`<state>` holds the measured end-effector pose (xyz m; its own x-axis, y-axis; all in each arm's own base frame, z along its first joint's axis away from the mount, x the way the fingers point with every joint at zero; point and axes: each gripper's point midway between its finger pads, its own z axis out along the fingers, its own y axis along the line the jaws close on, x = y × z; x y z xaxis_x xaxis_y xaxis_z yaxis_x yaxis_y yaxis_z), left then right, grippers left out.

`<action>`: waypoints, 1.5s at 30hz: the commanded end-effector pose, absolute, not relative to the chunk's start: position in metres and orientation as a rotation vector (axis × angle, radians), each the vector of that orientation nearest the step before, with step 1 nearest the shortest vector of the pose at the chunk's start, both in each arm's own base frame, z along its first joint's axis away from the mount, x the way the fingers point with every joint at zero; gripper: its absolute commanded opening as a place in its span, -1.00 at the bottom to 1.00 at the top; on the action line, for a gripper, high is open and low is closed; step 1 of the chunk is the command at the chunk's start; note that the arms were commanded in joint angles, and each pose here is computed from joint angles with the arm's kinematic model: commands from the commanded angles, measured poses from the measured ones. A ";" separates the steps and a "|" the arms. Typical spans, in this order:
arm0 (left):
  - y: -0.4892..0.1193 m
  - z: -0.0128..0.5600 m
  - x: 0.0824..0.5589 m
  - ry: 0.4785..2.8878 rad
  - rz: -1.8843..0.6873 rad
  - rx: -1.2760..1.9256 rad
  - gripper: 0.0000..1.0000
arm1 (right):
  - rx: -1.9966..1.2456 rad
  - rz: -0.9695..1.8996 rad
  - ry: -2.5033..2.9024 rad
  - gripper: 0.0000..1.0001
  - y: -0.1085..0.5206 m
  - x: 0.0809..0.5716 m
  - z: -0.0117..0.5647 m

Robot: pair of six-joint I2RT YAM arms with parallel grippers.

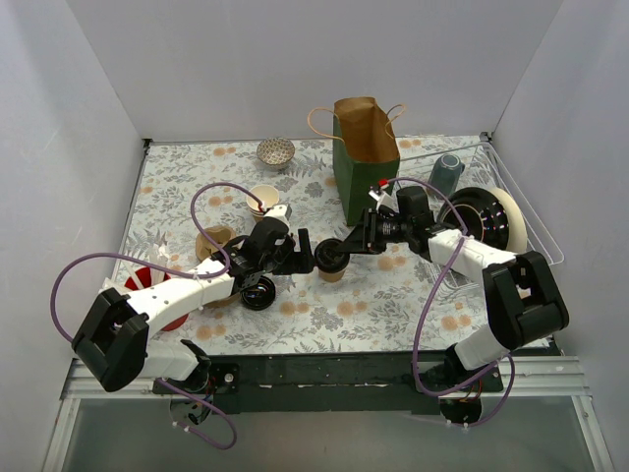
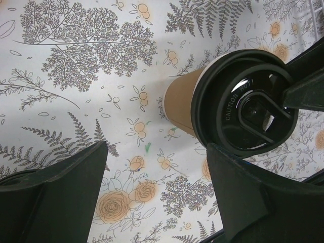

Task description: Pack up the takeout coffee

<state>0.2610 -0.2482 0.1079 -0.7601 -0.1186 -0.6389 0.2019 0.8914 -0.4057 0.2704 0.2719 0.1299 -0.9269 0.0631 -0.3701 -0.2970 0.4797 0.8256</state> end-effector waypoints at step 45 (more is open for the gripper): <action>-0.291 0.110 0.276 2.361 -0.773 0.116 0.40 | -0.289 1.213 2.400 0.17 0.254 0.268 0.119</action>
